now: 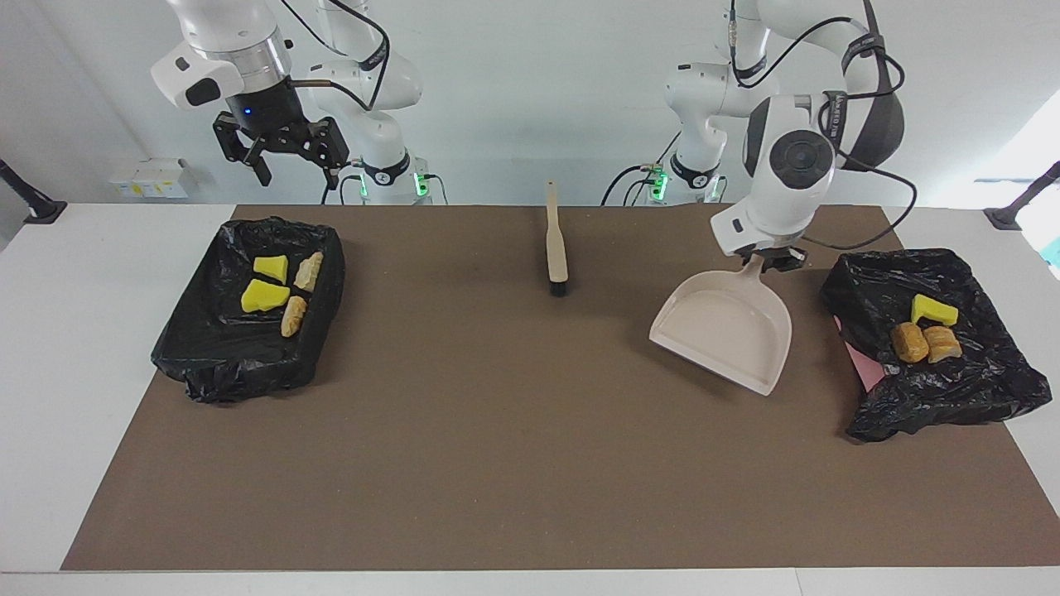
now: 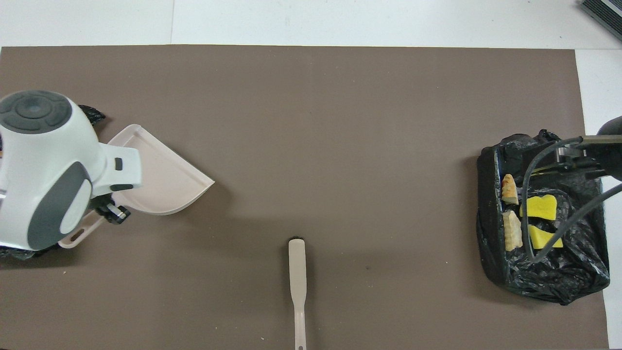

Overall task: Sweep and dump trash in bin
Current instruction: 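Bring the empty dustpan back over the table with the left gripper, then set the dustpan down beside the brush and withdraw the left gripper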

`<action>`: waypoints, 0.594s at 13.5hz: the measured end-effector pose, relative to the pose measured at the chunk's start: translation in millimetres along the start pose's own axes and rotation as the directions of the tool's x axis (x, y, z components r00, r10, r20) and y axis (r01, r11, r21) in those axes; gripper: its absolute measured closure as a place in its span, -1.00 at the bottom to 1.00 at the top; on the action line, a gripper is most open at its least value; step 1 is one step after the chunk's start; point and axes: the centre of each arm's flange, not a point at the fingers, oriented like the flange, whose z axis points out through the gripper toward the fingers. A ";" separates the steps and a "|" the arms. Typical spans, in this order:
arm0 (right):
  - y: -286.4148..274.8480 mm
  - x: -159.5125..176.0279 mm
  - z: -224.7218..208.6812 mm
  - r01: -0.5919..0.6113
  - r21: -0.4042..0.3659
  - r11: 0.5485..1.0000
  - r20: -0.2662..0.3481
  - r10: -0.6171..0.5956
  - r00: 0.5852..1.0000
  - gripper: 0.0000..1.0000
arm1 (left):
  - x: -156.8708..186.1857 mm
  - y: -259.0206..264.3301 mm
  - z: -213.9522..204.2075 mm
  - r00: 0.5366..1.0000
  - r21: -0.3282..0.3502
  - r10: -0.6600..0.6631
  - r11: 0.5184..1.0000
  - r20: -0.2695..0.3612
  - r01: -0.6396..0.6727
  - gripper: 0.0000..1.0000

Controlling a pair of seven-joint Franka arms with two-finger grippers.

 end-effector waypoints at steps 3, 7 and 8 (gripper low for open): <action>2.8 -2.6 -2.8 -0.001 0.000 1.000 -0.001 0.001 1.000 -1.00 | 30.0 32.1 -1.9 0.995 -0.061 -0.056 0.997 -0.082 0.051 0.37; 3.2 -4.0 -3.7 0.050 0.000 0.999 0.000 -0.050 0.999 -1.00 | 70.6 98.1 -7.7 0.979 -0.115 -0.167 0.981 -0.118 0.154 0.37; 3.0 -4.0 -3.3 0.052 0.001 0.999 0.001 -0.052 0.999 -1.00 | 78.2 122.6 -5.4 0.973 -0.121 -0.193 0.976 -0.127 0.178 0.37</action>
